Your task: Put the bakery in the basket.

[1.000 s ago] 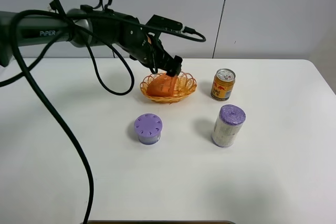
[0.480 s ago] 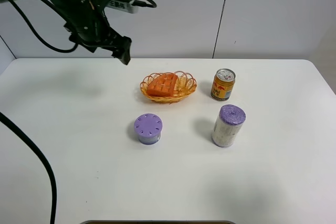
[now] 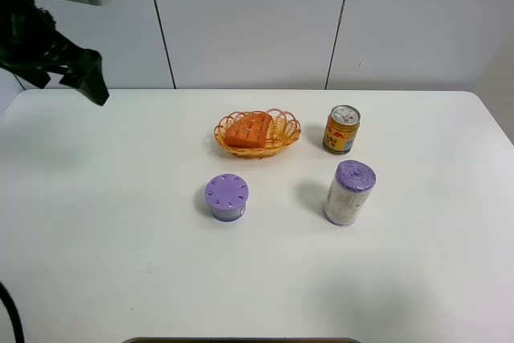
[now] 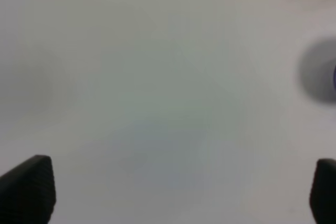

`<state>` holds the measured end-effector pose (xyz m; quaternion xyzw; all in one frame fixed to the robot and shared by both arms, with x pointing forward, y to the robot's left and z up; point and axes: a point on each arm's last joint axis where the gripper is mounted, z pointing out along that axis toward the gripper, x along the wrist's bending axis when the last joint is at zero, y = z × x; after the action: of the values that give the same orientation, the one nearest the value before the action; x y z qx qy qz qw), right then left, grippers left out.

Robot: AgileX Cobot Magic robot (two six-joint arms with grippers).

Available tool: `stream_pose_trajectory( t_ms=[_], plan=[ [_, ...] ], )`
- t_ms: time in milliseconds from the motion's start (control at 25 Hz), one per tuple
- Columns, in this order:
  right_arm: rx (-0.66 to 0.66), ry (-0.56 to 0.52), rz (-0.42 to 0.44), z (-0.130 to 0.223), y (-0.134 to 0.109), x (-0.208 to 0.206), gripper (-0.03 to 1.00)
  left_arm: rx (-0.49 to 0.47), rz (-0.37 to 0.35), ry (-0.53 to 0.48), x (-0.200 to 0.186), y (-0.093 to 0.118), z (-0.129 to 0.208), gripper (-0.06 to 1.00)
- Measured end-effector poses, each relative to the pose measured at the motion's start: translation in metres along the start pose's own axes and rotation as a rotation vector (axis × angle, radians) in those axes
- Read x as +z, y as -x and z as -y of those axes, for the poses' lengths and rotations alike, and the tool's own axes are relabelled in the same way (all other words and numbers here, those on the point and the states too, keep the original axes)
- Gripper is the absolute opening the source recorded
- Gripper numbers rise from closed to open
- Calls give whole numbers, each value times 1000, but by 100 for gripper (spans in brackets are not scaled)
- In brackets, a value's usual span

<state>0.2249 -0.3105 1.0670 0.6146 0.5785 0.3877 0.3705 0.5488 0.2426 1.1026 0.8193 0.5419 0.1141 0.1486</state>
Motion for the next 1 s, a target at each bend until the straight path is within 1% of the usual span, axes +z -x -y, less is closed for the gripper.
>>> stream_pose_trajectory(
  t_ms=[80, 240, 440, 520, 680, 760, 880, 1000],
  plan=[
    [0, 0, 0, 0, 0, 0, 91, -27, -10, 1, -11, -4, 22, 99],
    [0, 0, 0, 0, 0, 0, 91, -81, -32, 0, -35, -5, 71, 99],
    [0, 0, 0, 0, 0, 0, 91, -176, -73, 22, -54, 2, 135, 99],
    [0, 0, 0, 0, 0, 0, 91, -209, -99, 47, -60, 7, 158, 99],
    [0, 0, 0, 0, 0, 0, 91, -259, -146, 133, -71, 21, 198, 99],
    [0, 0, 0, 0, 0, 0, 91, -264, -175, 189, -78, 28, 213, 99],
    [0, 0, 0, 0, 0, 0, 91, -270, -228, 246, -83, 35, 233, 99],
    [0, 0, 0, 0, 0, 0, 91, -312, -256, 301, -83, 42, 252, 99]
  ],
)
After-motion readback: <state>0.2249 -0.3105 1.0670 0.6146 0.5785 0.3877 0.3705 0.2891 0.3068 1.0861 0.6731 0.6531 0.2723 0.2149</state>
